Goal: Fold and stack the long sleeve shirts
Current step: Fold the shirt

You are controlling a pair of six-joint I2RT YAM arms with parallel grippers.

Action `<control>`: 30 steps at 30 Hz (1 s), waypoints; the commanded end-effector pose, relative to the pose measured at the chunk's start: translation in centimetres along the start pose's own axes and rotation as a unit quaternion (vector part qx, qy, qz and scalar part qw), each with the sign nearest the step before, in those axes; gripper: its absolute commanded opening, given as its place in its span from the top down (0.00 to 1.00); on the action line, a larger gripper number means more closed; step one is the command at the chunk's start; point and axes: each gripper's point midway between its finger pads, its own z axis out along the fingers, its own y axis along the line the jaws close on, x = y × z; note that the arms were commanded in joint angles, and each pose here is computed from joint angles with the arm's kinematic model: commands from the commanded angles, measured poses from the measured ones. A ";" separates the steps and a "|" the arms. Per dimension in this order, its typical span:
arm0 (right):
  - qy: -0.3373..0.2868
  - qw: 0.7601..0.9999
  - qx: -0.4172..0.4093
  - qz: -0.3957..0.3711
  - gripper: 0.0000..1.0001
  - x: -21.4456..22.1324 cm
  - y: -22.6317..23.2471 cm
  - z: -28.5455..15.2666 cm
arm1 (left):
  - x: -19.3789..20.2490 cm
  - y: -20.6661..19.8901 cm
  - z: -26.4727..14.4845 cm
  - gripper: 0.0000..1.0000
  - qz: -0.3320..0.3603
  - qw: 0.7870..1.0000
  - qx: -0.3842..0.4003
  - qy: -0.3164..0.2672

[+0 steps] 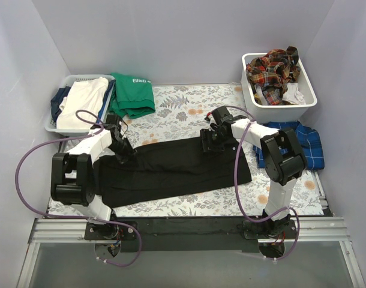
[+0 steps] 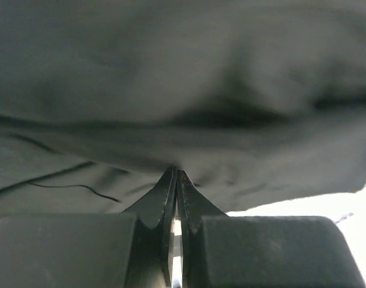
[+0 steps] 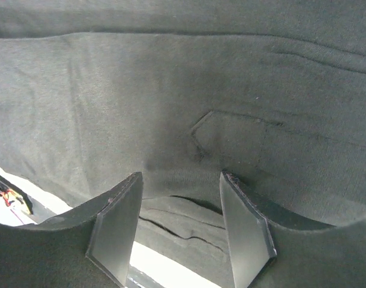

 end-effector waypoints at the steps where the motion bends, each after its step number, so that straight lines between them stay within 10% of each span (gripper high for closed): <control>1: 0.012 1.000 0.010 -0.001 0.38 0.4 -0.7 0.4 | -0.7 3.0 1.7 1.00 -0.041 0.997 -0.070 -0.006; 15: 0.033 0.992 0.081 0.088 0.40 2.5 -7.2 0.1 | -5.4 11.0 2.3 1.00 -0.123 0.970 -0.204 -0.047; 30: -0.040 0.997 0.050 0.034 0.40 -1.8 -4.2 -4.8 | -7.6 5.3 -5.1 0.88 -0.074 0.986 -0.088 -0.120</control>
